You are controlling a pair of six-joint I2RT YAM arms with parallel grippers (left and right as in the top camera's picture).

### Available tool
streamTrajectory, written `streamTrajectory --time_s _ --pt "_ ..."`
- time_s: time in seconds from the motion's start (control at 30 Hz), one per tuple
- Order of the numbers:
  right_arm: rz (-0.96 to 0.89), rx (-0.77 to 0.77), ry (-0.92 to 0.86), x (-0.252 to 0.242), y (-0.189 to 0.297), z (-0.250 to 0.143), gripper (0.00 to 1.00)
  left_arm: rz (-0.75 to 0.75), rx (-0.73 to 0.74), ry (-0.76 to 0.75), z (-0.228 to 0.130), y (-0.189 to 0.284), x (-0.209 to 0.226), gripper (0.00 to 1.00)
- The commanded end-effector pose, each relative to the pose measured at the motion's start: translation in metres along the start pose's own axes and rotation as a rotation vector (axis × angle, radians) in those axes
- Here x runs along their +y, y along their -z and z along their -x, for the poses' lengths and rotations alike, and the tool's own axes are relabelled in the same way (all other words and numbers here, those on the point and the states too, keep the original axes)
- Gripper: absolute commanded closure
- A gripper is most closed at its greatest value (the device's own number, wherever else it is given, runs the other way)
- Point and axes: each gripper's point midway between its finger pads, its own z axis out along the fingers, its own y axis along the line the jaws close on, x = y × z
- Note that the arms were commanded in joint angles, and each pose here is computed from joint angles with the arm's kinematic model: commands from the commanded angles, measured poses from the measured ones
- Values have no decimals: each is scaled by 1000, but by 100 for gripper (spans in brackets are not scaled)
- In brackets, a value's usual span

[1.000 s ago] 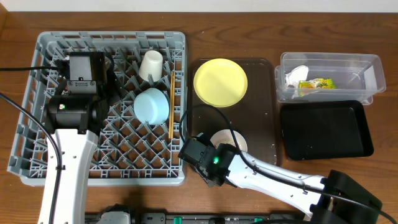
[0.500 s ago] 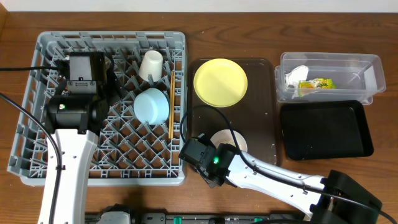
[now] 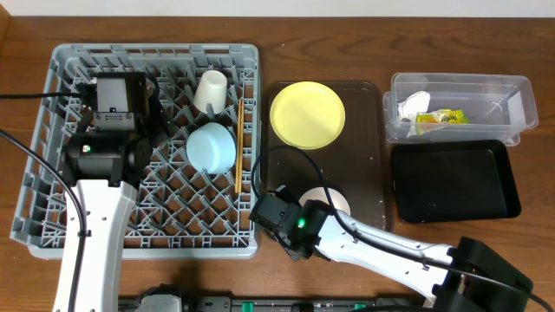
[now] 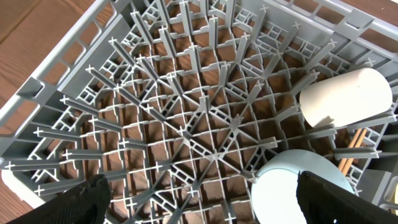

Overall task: Sort waste into correct bins and load items into the dishwasher rack
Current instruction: 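Lower the right gripper and grip the pink bowl's rim, then lift the pink bowl and carry it over the black tray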

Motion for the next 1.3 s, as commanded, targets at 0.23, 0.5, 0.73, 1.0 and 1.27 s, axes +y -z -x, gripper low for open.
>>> streamTrajectory --time_s 0.23,0.5,0.73,1.0,1.27 --pt "-37 7 -121 -41 27 18 99 6 -14 3 5 4 3 4" --pt "-50 13 -206 -68 36 26 99 6 -14 3 5 4 3 4" --pt "-49 -10 -248 -81 48 31 99 6 -14 3 5 4 3 4" --pt "-27 -119 -320 -101 98 41 99 6 -14 3 5 4 3 4" --pt "3 -208 -442 -131 133 31 99 6 -14 3 5 4 3 4"
